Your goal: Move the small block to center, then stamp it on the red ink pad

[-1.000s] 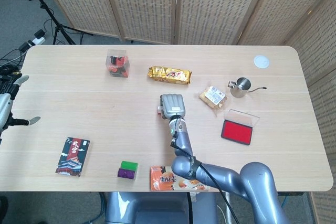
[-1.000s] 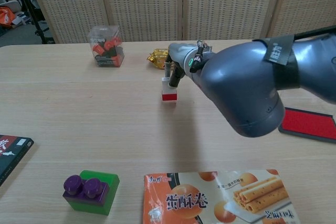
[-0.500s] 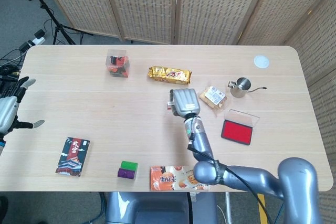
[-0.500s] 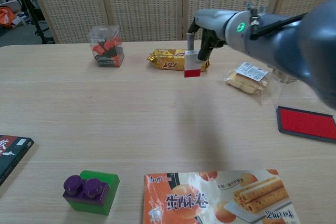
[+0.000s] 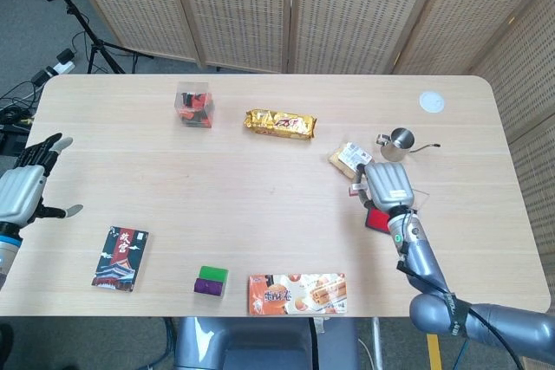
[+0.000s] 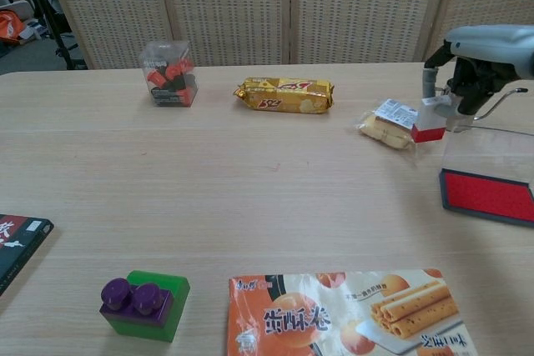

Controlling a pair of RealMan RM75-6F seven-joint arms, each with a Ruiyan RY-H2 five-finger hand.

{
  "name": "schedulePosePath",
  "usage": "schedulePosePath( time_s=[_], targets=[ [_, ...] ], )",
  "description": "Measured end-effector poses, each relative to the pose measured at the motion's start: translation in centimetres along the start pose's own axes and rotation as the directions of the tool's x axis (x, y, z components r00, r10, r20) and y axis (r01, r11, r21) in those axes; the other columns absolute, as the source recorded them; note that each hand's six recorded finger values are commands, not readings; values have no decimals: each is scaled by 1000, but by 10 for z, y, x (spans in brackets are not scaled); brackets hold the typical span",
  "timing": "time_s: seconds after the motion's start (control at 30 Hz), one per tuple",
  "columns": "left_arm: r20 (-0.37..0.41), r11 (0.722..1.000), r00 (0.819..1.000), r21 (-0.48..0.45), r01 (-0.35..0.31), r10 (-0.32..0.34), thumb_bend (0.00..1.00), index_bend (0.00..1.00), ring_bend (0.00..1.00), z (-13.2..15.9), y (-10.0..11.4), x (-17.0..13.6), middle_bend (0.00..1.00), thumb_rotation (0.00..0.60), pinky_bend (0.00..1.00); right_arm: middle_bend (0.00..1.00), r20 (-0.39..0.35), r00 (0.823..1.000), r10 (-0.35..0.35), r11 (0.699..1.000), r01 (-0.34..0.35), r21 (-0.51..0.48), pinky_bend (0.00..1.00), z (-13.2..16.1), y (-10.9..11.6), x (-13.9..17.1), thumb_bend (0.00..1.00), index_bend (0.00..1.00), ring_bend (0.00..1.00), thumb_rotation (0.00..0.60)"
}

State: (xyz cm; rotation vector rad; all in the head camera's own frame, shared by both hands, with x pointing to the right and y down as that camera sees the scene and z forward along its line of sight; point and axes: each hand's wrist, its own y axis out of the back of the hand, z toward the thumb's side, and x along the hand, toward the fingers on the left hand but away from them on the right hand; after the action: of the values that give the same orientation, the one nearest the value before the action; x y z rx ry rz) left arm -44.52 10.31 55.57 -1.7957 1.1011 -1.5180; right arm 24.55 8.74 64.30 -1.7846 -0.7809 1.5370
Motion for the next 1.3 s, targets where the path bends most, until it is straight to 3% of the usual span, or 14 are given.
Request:
schedulePosePath(
  time_s=[0.13, 0.3, 0.5, 0.8, 1.3],
  targets=[
    [-2, 1000, 1000, 11, 2, -2, 15, 0, 0, 2, -3, 0, 0, 600, 0, 969, -1, 1000, 24, 1000, -24, 13, 1000, -23, -13, 11, 672, 566, 900, 600],
    [-4, 1000, 1000, 27, 11, -11, 15, 0, 0, 4, -9, 0, 0, 600, 0, 971, 60, 997, 51, 999, -52, 6, 1000, -65, -31, 16, 672, 566, 900, 600],
    [-9, 999, 1000, 37, 21, -20, 16, 0, 0, 5, -14, 1, 0, 600, 0, 973, 87, 994, 70, 997, -67, -29, 1000, -96, -46, 23, 672, 566, 900, 600],
    [-15, 999, 1000, 44, 20, -19, 19, 0, 0, 6, -16, 2, 0, 600, 0, 973, 95, 991, 95, 993, -88, -80, 1000, -111, -68, 29, 672, 565, 900, 600],
    [-18, 999, 1000, 46, 22, -21, 21, 0, 0, 6, -17, 2, 0, 600, 0, 973, 82, 994, 75, 989, -64, -136, 1000, -109, -68, 26, 672, 566, 900, 600]
  ],
)
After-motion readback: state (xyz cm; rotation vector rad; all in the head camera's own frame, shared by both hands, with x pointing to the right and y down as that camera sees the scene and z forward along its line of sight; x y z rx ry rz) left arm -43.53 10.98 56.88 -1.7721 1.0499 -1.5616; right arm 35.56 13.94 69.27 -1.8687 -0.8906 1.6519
